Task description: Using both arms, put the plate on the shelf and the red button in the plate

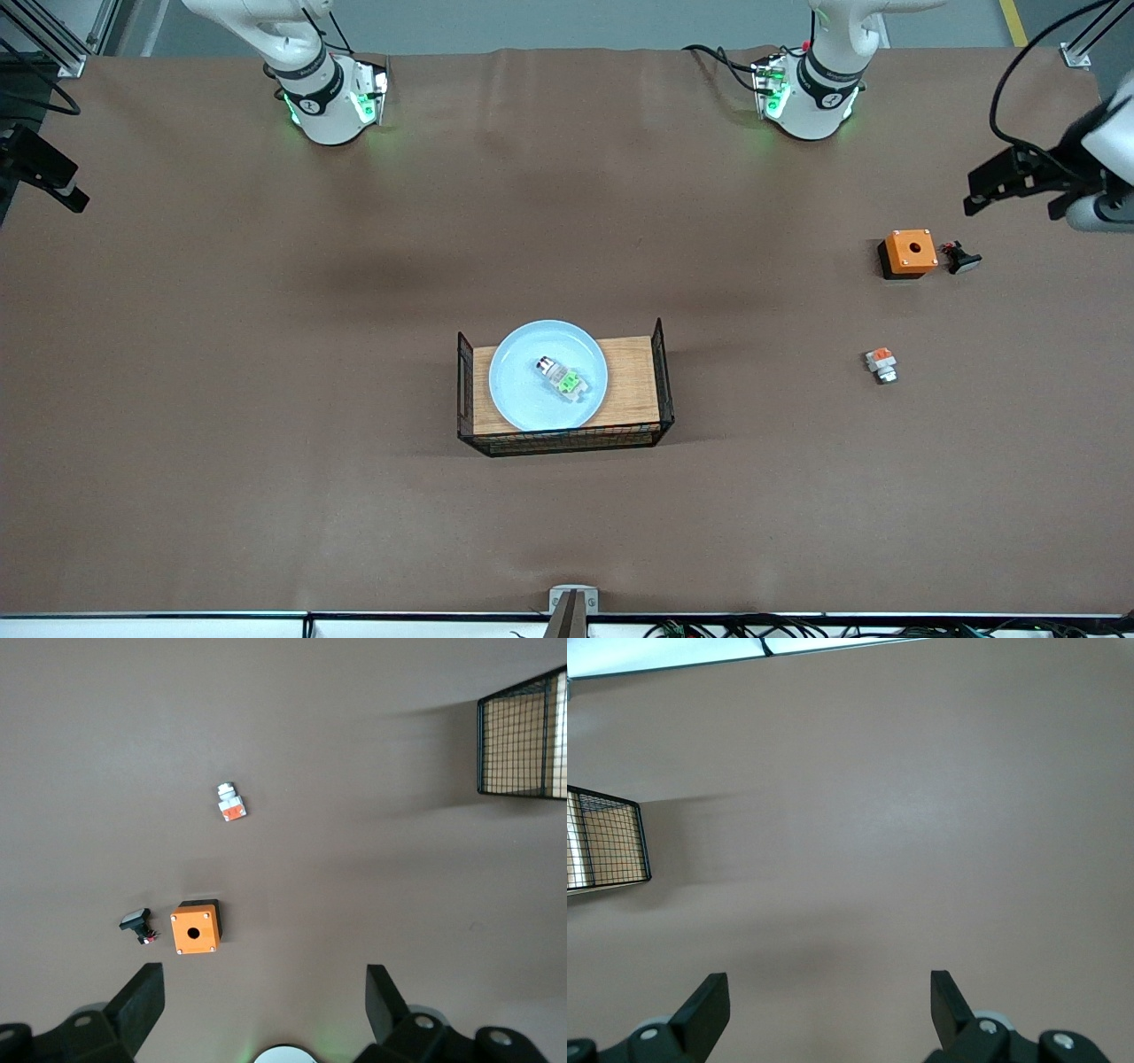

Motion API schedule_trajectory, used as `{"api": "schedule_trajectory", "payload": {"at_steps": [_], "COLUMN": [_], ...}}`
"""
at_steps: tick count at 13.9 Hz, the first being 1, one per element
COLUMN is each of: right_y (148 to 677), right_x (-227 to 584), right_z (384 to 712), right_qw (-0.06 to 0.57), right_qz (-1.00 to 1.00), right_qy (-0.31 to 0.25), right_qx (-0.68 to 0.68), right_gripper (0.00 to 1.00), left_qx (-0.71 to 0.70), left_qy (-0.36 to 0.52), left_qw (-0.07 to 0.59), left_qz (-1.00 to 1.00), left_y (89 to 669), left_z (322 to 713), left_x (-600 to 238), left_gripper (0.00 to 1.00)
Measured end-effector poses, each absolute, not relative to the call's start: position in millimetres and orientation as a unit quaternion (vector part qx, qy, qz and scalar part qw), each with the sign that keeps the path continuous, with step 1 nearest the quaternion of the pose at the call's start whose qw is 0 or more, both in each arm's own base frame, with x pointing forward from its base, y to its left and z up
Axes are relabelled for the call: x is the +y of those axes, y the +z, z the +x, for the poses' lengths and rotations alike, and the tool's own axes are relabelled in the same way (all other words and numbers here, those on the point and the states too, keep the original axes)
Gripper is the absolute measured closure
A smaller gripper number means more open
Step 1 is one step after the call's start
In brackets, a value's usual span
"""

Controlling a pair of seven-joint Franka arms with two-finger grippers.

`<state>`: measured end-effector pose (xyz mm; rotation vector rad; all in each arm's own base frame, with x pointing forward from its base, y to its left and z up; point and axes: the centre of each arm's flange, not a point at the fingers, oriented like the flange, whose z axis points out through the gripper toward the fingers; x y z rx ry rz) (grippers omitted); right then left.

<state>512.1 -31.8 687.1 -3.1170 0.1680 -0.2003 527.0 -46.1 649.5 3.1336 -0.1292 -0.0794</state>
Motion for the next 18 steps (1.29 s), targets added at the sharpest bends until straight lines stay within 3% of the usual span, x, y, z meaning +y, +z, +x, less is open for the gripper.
{"api": "schedule_trajectory", "payload": {"at_steps": [4, 18], "right_y": [687.0, 684.0], "right_x": [-32.1, -32.6], "right_z": [512.2, 514.3], "right_qw": [0.007, 0.007], "right_qz": [-0.996, -0.997], "right_qy": [-0.064, -0.061], "right_qx": [0.054, 0.054], "right_gripper": [0.00, 0.00], "left_qx": [-0.039, -0.047], "left_qy": [-0.019, -0.014], "left_qw": [-0.001, -0.001], "left_qz": [0.999, 0.999], "left_y": [651.9, 655.7], "left_z": [509.1, 504.5], "left_x": [-61.0, -74.0], "left_gripper": [0.00, 0.00]}}
